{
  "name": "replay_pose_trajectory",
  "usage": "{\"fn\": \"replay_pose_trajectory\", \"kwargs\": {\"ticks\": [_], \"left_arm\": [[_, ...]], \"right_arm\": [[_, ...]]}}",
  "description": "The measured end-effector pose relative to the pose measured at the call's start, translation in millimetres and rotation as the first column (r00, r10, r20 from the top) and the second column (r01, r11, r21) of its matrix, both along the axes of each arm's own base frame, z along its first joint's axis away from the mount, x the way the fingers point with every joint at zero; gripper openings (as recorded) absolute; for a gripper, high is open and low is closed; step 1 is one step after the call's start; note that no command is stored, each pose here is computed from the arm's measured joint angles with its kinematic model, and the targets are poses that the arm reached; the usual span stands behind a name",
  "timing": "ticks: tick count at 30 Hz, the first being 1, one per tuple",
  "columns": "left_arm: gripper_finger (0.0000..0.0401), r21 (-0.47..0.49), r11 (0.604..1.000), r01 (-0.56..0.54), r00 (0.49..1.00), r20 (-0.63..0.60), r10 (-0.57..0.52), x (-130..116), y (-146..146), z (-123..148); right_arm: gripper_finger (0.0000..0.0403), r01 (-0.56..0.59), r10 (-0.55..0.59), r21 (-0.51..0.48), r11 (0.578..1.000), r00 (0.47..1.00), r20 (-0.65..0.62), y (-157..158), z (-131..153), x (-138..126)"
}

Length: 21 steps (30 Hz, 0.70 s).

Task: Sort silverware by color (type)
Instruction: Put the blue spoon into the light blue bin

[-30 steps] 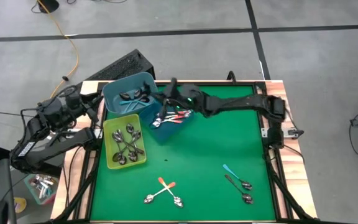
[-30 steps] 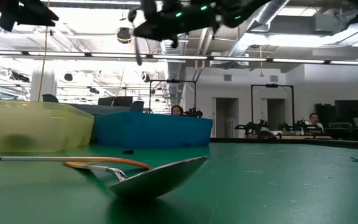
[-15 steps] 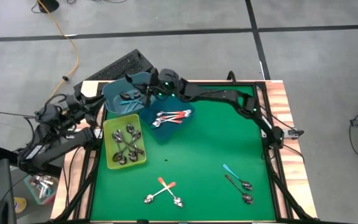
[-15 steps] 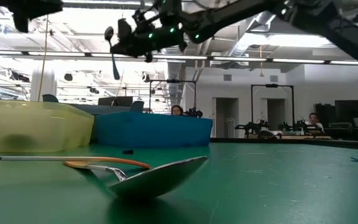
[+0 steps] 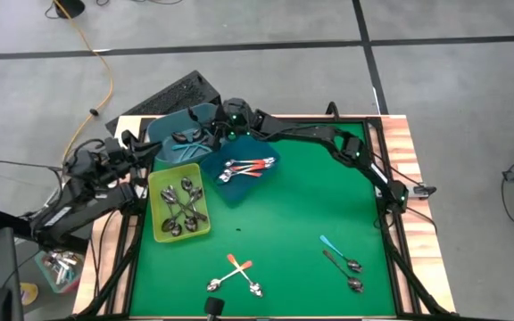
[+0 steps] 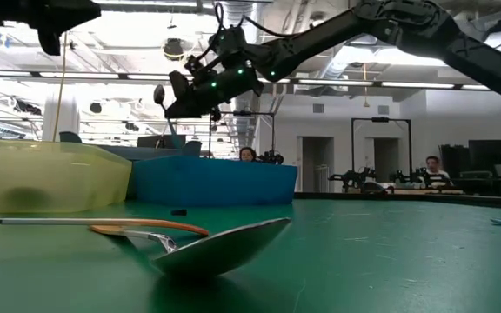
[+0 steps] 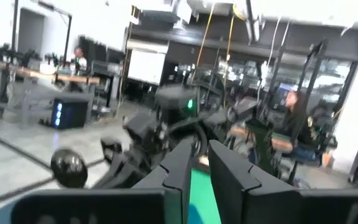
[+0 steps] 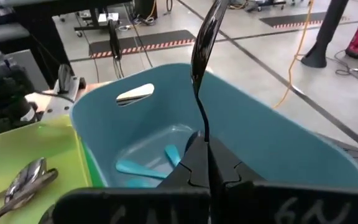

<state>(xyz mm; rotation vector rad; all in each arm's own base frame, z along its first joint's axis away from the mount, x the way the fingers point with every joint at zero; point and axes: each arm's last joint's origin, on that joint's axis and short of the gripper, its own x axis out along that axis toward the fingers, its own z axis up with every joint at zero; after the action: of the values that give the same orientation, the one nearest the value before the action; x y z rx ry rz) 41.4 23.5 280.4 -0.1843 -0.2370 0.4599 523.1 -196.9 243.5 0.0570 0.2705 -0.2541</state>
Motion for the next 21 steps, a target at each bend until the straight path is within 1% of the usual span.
{"fn": "replay_pose_trajectory", "kwargs": {"ticks": [4,6,8,10,11,15,21], "left_arm": [[0.0032,0.012,1.0,0.0,1.0,0.022,0.0,2.5,1.6,-1.9],[0.003,0.015,1.0,-0.001,1.0,0.025,0.0,2.7,1.7,-2.1],[0.003,0.011,1.0,0.0,1.0,0.018,0.0,3.7,2.3,-4.2],[0.003,0.009,1.0,0.009,1.0,0.013,-0.009,4.9,2.7,-6.2],[0.003,0.008,1.0,0.009,1.0,0.011,-0.009,5.1,2.9,-6.7],[0.003,0.01,1.0,0.008,1.0,0.013,-0.008,6.0,3.5,-8.0],[0.003,0.025,1.0,-0.013,1.0,0.003,0.013,5.9,4.0,-8.3]], "right_arm": [[0.0001,0.002,-0.002,0.003,1.0,1.0,-0.01,-1.3,-2.5,-0.1],[0.0001,0.001,-0.001,-0.004,1.0,1.0,-0.011,-3.1,-15.4,4.6],[0.0001,0.008,-0.006,0.034,0.999,0.998,-0.063,-4.2,-32.5,5.4],[0.0001,0.008,-0.006,0.039,0.999,0.998,-0.064,-4.3,-49.3,10.4],[0.0001,0.012,-0.008,0.051,0.999,0.998,-0.064,-4.5,-51.9,11.0],[0.0002,0.024,-0.022,0.05,0.998,0.999,-0.038,-5.5,-47.0,11.2],[0.0005,0.057,-0.054,0.055,0.997,0.997,-0.05,-10.9,-48.6,8.9]]}}
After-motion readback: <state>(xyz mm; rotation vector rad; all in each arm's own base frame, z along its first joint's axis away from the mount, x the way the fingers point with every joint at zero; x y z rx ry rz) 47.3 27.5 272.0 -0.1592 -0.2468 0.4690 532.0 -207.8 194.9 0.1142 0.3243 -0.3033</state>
